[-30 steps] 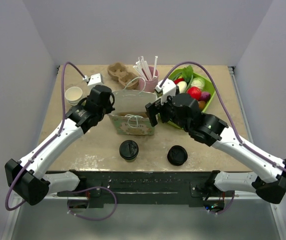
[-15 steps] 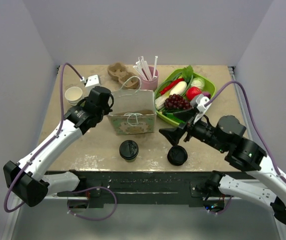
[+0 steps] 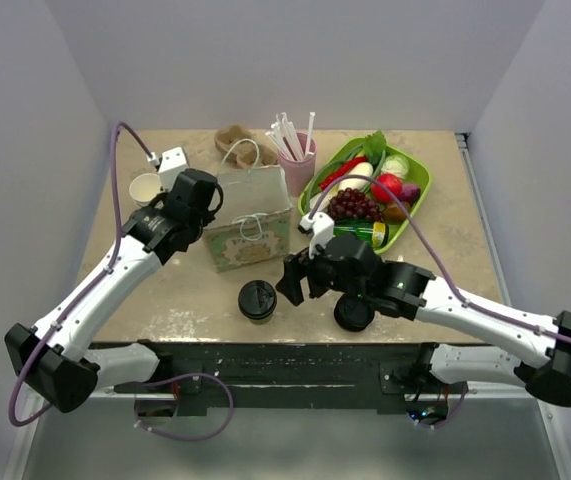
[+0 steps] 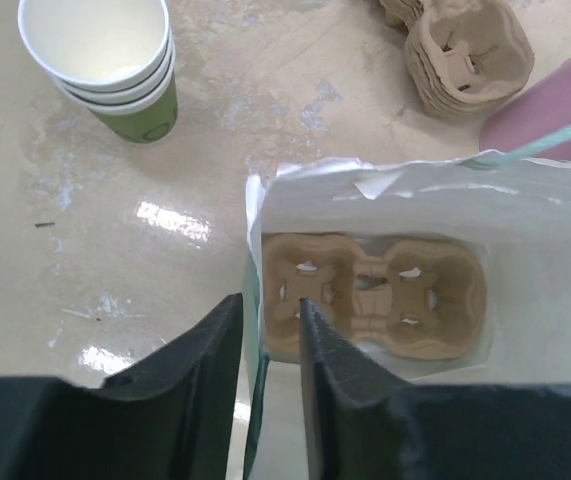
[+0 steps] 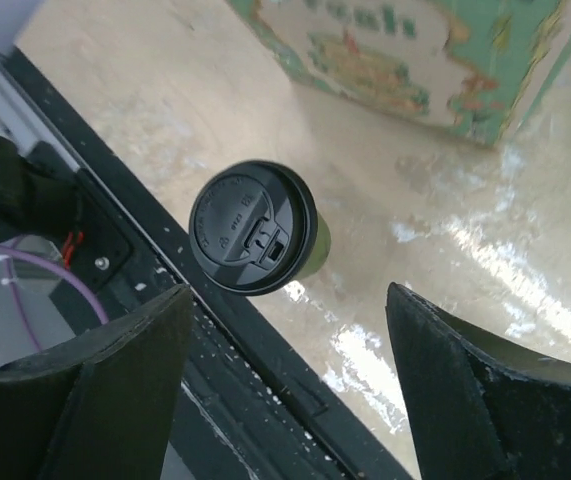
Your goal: Pack the takeout coffee
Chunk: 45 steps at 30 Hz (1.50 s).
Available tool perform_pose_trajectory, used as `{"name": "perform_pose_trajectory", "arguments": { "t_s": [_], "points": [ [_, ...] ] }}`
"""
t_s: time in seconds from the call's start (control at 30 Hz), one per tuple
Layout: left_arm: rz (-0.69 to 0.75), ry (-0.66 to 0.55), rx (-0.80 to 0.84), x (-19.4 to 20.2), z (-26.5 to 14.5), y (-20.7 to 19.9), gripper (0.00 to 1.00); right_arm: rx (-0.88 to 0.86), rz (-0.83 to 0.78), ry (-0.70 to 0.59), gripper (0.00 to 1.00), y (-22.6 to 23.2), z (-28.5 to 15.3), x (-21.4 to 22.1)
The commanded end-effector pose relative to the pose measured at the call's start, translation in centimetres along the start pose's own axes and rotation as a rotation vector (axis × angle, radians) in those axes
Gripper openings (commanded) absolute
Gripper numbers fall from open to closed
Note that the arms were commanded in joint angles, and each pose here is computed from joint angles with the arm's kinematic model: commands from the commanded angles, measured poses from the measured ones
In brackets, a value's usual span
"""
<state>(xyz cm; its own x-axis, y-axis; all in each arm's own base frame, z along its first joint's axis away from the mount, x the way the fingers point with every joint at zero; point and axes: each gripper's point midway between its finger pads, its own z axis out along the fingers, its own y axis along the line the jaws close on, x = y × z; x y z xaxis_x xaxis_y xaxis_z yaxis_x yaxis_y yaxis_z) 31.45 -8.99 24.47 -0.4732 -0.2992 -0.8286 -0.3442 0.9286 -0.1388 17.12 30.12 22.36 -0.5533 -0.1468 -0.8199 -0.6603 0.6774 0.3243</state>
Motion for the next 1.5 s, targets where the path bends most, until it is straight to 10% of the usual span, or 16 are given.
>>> {"name": "perform_pose_trajectory", "arguments": {
  "t_s": [0.0, 0.33, 1.47],
  "points": [
    [-0.065, -0.045, -0.034, -1.1, -1.0, 1.4, 0.44, 0.117, 0.063, -0.036, 0.76, 0.8, 2.1, -0.4],
    [-0.222, -0.122, -0.018, -2.8, -4.8, 4.4, 0.98, 0.276, 0.037, 0.094, 0.61, 0.8, 6.1, 2.2],
    [-0.249, -0.084, -0.012, 1.5, -4.6, 6.7, 1.00, 0.277, 0.058, 0.289, 0.27, 1.7, 7.8, 5.8]
  ]
}}
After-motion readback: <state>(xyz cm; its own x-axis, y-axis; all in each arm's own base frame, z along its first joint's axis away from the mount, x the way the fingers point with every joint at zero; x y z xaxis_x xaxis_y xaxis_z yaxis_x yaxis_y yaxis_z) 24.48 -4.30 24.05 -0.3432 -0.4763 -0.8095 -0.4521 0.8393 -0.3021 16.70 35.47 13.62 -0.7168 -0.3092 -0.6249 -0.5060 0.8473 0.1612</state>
